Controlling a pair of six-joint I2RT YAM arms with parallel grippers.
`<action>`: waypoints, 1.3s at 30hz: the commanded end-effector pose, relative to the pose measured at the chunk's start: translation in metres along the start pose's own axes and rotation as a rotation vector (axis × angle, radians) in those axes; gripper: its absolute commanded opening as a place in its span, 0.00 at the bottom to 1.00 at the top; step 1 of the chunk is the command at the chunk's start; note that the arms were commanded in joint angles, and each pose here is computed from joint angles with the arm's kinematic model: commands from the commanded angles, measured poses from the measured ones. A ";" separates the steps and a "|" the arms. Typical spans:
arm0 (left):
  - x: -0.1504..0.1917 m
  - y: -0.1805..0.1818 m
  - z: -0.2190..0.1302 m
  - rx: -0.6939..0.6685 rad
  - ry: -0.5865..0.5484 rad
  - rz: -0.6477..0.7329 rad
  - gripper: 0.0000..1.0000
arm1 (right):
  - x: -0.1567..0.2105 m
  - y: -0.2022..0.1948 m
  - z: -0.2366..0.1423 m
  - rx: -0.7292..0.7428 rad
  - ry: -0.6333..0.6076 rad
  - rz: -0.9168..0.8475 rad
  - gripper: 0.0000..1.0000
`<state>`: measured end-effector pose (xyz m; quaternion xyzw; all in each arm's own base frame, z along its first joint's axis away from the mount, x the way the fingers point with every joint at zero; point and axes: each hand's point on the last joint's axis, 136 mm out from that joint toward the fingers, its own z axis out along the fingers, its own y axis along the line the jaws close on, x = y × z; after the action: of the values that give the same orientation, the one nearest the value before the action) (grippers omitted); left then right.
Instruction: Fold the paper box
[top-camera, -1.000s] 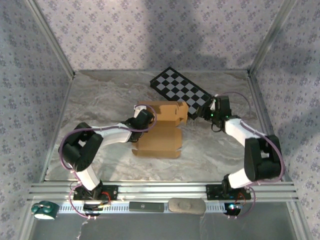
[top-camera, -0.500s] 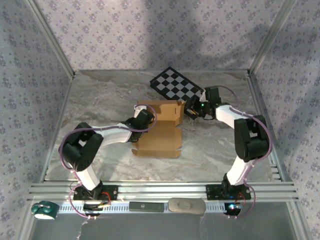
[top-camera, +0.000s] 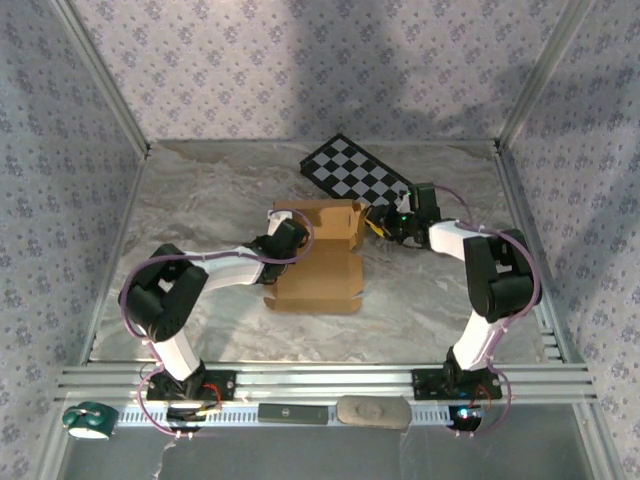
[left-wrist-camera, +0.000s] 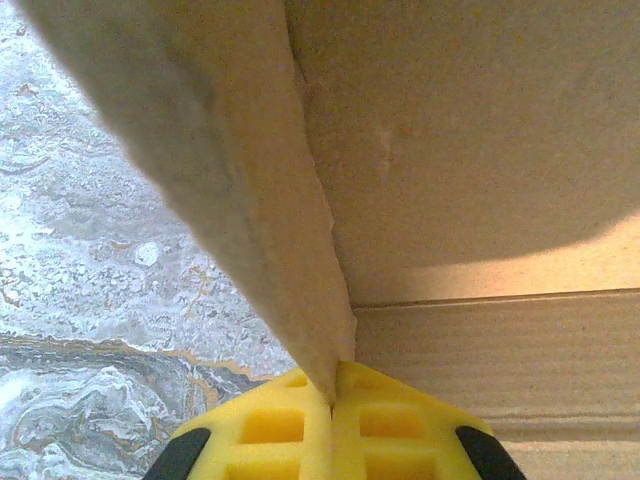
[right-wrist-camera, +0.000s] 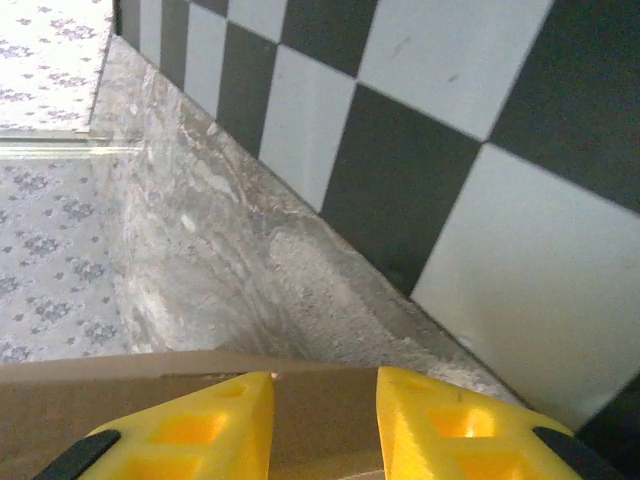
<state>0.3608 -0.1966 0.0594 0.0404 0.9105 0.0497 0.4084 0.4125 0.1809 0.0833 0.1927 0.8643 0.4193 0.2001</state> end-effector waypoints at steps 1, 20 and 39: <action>0.008 0.000 0.004 -0.012 0.025 0.021 0.00 | 0.009 0.013 -0.006 -0.047 0.014 -0.014 0.34; 0.006 -0.002 0.003 -0.010 0.025 0.018 0.00 | 0.034 0.030 -0.018 -0.055 0.007 -0.098 0.35; 0.003 -0.010 0.007 0.016 0.018 0.087 0.00 | 0.050 0.048 -0.004 -0.021 0.138 -0.628 0.52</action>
<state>0.3647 -0.1998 0.0585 0.0562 0.9079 0.0543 0.4119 0.3809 0.2210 0.1152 -0.0596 0.8871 0.3730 0.2652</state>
